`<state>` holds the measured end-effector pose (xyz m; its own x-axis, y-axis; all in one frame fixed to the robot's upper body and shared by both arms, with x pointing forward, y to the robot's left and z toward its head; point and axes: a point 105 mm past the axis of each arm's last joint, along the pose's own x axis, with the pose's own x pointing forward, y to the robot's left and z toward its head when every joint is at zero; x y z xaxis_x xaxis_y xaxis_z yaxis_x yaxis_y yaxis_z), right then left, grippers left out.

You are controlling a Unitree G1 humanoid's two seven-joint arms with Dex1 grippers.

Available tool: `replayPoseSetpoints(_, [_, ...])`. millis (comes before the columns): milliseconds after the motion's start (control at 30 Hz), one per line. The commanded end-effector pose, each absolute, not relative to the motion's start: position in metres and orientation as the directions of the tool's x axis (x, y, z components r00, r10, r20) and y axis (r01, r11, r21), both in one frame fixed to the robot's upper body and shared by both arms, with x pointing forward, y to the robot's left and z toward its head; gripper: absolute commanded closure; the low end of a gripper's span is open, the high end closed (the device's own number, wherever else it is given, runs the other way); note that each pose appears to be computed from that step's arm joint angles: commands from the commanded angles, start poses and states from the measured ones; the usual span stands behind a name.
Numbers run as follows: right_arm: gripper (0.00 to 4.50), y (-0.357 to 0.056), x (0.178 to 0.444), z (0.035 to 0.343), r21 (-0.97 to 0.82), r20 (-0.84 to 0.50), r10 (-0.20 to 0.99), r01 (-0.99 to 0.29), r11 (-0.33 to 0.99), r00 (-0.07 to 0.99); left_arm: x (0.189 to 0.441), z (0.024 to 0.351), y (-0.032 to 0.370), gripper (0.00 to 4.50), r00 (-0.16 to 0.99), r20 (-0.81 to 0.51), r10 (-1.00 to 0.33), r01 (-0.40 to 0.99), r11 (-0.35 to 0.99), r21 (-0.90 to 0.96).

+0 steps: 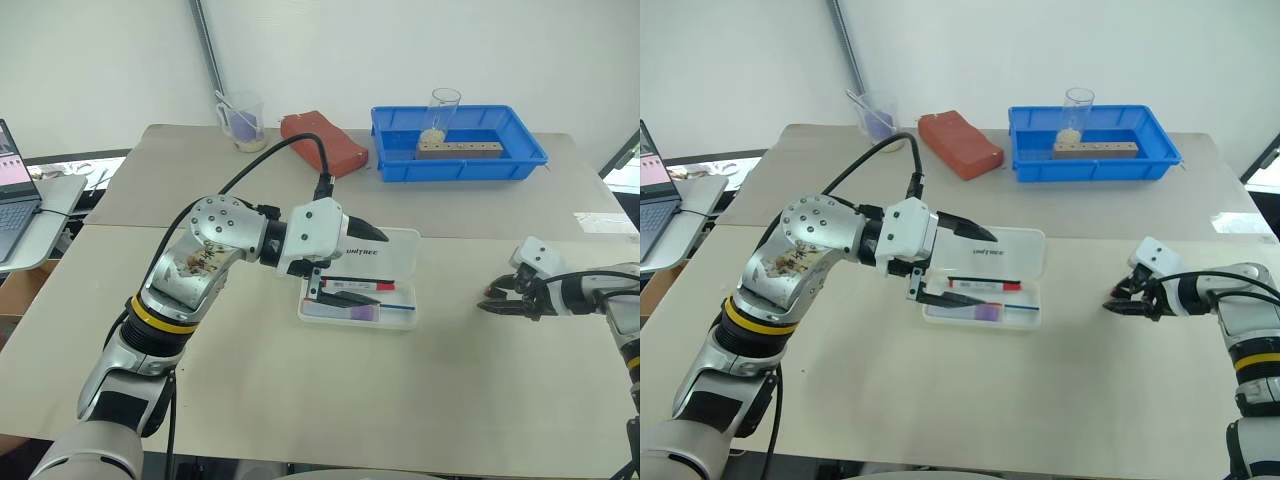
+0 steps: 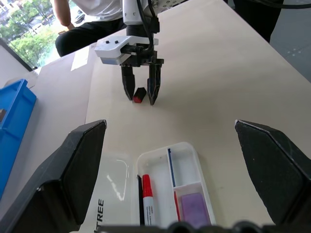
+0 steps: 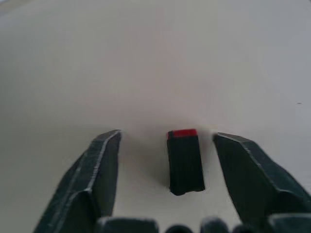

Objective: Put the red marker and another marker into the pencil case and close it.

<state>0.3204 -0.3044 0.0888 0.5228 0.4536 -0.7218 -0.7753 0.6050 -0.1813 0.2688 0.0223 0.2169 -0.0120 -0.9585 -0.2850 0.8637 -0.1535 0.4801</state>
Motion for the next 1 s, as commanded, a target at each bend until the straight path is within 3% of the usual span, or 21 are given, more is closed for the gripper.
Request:
replayPoseSetpoints(33, [2.82,-0.307,0.326,0.1,-0.215,-0.703,0.45,-0.768,0.603,0.55,0.263,0.233,0.023,0.0,-0.002,-0.255,-0.967,0.841,-0.14,0.523])
replayPoseSetpoints(167, [4.17,-0.304,0.327,0.106,-0.219,-0.69,0.471,-0.779,0.587,0.549,0.265,0.235,0.024,0.0,0.003,-0.247,-0.969,0.852,-0.127,0.508])
replayPoseSetpoints(200, [4.25,-0.295,0.327,0.11,-0.225,-0.68,0.497,-0.799,0.557,0.538,0.265,0.235,0.026,0.0,0.003,-0.246,-0.969,0.86,-0.123,0.495])
replayPoseSetpoints(400, [4.25,-0.213,0.322,0.143,-0.242,-0.597,0.675,-0.9,0.364,0.433,0.261,0.221,0.048,0.0,-0.01,-0.305,-0.952,0.902,-0.141,0.408])
replayPoseSetpoints(567, [4.25,-0.152,0.301,0.142,-0.222,-0.593,0.755,-0.958,0.181,0.28,0.243,0.195,0.068,0.0,-0.054,-0.41,-0.91,0.933,-0.193,0.305])
replayPoseSetpoints(733, [4.25,-0.138,0.29,0.125,-0.183,-0.631,0.749,-0.977,0.105,0.199,0.24,0.184,0.075,0.0,-0.034,-0.457,-0.889,0.939,-0.186,0.291])
replayPoseSetpoints(1000, [4.25,-0.145,0.293,0.111,-0.183,-0.674,0.714,-0.98,0.084,0.187,0.24,0.183,0.076,0.0,-0.003,-0.447,-0.895,0.941,-0.153,0.302])
